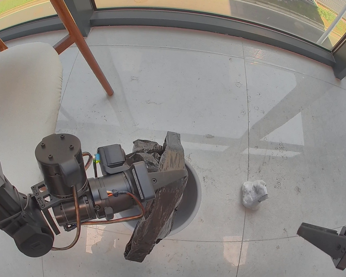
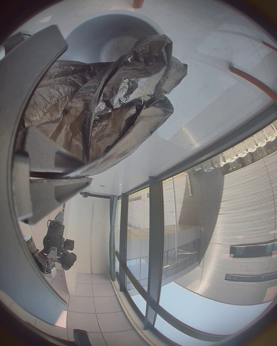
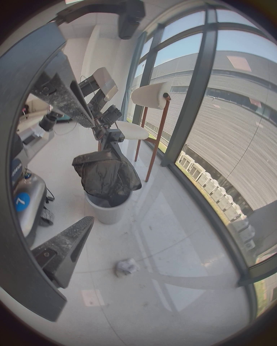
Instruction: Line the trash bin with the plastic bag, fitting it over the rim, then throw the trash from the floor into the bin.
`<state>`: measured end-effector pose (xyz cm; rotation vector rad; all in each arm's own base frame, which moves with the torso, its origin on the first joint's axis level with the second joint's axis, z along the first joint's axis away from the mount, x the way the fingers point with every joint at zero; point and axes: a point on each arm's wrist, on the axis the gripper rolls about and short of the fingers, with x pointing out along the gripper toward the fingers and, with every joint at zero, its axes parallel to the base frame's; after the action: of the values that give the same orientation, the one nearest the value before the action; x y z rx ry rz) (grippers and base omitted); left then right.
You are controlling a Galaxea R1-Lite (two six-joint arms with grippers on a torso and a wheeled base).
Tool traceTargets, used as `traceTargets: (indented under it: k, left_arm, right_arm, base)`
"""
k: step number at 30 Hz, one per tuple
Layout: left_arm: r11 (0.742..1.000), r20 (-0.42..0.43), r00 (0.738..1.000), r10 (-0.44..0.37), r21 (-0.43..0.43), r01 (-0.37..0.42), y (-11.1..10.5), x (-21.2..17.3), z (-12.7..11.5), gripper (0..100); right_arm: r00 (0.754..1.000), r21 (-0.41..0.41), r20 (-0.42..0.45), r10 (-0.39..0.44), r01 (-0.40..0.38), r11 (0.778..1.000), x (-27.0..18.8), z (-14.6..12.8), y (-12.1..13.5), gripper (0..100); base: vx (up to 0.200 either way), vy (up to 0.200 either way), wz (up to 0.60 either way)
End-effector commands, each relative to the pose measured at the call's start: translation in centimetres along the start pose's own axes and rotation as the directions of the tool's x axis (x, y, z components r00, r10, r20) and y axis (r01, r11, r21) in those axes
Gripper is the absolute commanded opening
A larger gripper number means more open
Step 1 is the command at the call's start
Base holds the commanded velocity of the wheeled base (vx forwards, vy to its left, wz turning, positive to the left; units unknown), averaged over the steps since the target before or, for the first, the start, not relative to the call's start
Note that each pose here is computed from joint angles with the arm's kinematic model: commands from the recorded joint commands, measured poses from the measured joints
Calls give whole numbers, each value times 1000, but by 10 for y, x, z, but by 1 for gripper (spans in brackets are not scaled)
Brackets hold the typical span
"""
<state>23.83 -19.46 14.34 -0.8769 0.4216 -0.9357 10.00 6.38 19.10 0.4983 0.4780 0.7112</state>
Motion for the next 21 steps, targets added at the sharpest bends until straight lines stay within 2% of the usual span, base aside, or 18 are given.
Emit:
traceTargets:
  k: [1,4,8,15,18,21]
  left_arm:
    - [1000,-19,1000,-6,-4,6,-5,1,-4,0]
    - [1000,-17,1000,-17,-1,17,-8,0,-3,0]
    - [1000,-21,1000,-19,-2,19,-9,0,-5,0]
    - [999,-58,998,-35,5,36,-14,1,-14,0]
    - [992,-122,992,43,124,-28,-5,-1,-23,0]
    - [967,-192,972,134,240,-85,2,-1,-27,0]
  right_arm:
    - [996,67,-91,7,-1,998,26,6,-3,100]
    - [984,109,-167,65,-47,993,38,5,-2,100]
    - [967,127,-240,83,-53,990,56,-1,-5,100]
    - [966,125,-244,82,-52,991,95,-1,-15,100]
    - [974,114,-209,92,-70,991,109,9,-14,100]
    - [977,107,-189,103,-83,991,112,17,-10,100]
  base:
    - [0,0,0]
    - [0,0,0]
    - [0,0,0]
    - [0,0,0]
    - [0,0,0]
    - [0,0,0]
